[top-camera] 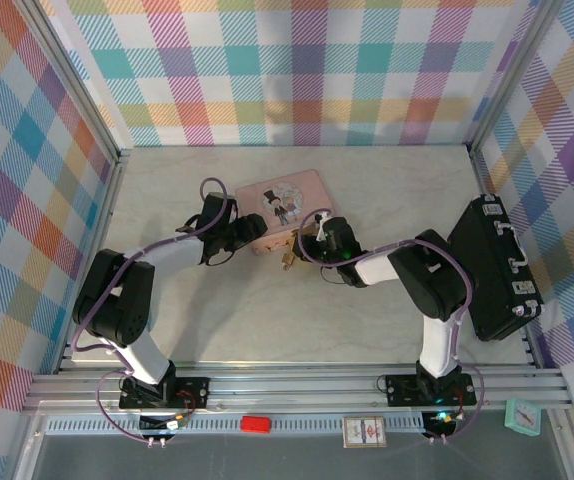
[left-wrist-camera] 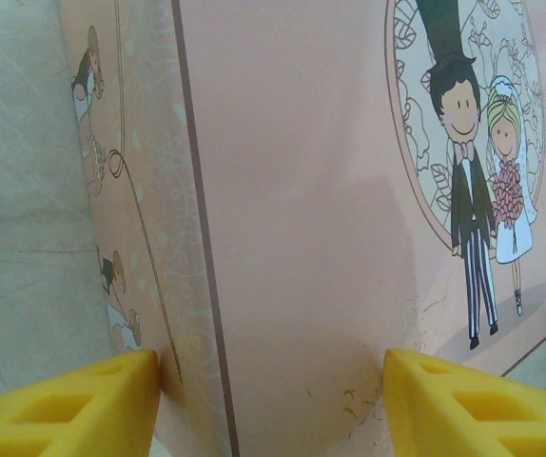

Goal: Unlock the padlock with the key

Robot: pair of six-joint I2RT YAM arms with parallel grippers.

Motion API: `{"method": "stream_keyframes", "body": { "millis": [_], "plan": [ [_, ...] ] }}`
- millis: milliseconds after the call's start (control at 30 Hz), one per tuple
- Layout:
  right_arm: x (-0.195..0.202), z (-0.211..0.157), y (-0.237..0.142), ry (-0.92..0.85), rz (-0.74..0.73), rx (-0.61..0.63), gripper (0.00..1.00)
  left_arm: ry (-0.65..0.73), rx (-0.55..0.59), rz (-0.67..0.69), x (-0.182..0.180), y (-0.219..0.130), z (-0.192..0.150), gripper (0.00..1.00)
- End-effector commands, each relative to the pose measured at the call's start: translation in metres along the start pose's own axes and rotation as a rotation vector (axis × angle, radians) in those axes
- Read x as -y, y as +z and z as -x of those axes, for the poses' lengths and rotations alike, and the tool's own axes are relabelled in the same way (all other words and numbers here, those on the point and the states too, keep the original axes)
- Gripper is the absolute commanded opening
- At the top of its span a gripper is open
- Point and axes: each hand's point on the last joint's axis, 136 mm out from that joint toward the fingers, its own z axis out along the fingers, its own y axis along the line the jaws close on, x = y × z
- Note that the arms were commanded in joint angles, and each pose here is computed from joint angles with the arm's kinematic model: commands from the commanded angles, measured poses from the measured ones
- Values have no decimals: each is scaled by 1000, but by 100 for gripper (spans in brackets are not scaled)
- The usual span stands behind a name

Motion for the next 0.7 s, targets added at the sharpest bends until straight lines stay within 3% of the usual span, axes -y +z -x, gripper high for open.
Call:
{"method": "stream_keyframes", "body": {
  "millis": [0, 667],
  "plan": [
    [44, -51, -4, 128, -161, -150, 20, -5, -84, 40, -11, 1, -29, 61],
    [20, -29, -4, 181, -68, -65, 6, -3, -80, 43, -10, -3, -30, 61]
  ]
}}
